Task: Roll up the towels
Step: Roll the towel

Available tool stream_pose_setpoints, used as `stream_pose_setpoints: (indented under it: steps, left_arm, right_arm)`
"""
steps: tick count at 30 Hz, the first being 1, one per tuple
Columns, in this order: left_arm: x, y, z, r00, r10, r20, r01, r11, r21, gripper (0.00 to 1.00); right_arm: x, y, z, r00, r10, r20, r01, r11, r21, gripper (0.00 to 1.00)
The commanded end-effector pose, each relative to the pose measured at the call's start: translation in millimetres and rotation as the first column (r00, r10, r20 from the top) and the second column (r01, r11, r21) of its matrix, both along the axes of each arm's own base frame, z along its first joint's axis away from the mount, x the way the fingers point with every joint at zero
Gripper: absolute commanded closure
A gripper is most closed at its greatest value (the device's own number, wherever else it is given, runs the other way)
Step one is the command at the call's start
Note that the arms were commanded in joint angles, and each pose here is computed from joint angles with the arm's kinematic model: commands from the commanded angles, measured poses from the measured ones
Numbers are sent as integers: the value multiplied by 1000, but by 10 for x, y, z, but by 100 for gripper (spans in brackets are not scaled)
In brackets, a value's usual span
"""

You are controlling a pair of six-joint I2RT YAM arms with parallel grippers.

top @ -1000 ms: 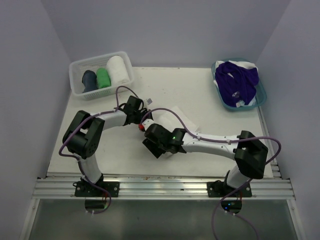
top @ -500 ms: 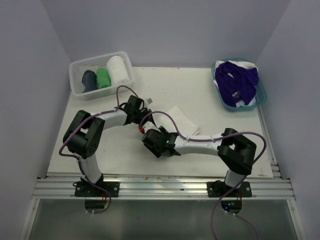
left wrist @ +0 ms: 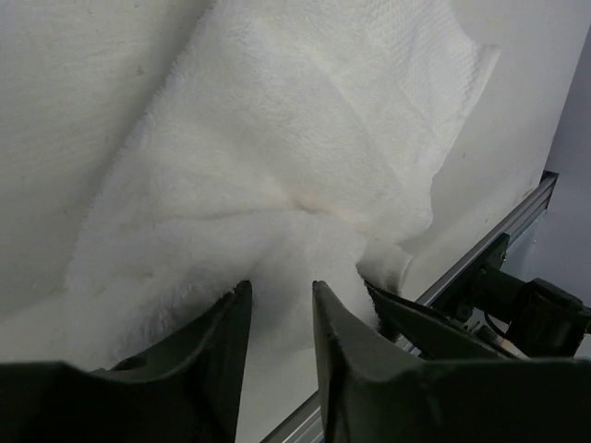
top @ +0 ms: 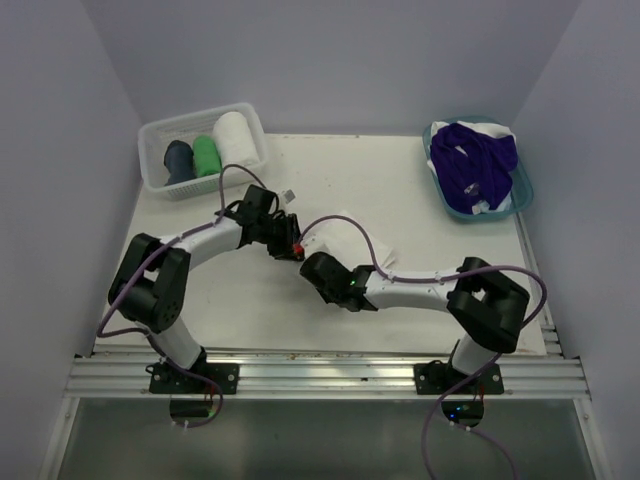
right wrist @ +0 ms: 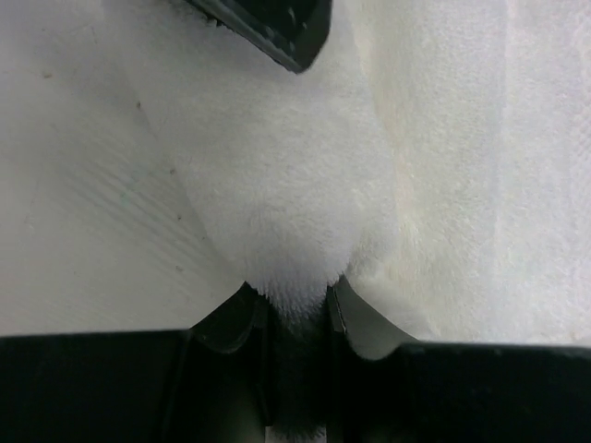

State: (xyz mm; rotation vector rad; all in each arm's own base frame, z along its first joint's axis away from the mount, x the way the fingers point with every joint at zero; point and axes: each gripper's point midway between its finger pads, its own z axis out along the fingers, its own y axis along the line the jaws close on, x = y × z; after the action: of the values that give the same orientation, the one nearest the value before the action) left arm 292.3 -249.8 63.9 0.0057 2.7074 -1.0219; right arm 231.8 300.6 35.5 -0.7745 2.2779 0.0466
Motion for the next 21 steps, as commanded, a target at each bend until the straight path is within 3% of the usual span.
stream_pose_setpoints:
  steps: [1, 7, 13, 17, 21]
  left_arm:
    - [-69, 395, 88, 999, 43, -1, -42, 995, 94, 59]
    - [11, 577, 380, 993, 104, 48, -107, 993, 53, 27]
    - [-22, 572, 381, 989, 143, 43, -144, 990, 6, 23]
    - [-135, 467, 228, 988, 155, -22, -156, 986, -65, 21]
    - [-120, 343, 237, 987, 159, -15, -159, 982, -101, 10]
  right_arm:
    - [-247, -91, -295, 974, 3, -227, 23, 993, 112, 100]
    - [-349, -80, -327, 944, 48, -327, 22, 978, 206, 100]
    - [-425, -114, -336, 899, 55, -435, 107, 934, 339, 100]
    - [-453, -82, -310, 872, 109, -477, 119, 899, 421, 100]
    - [-476, -103, -302, 829, 160, -536, 137, 870, 473, 100]
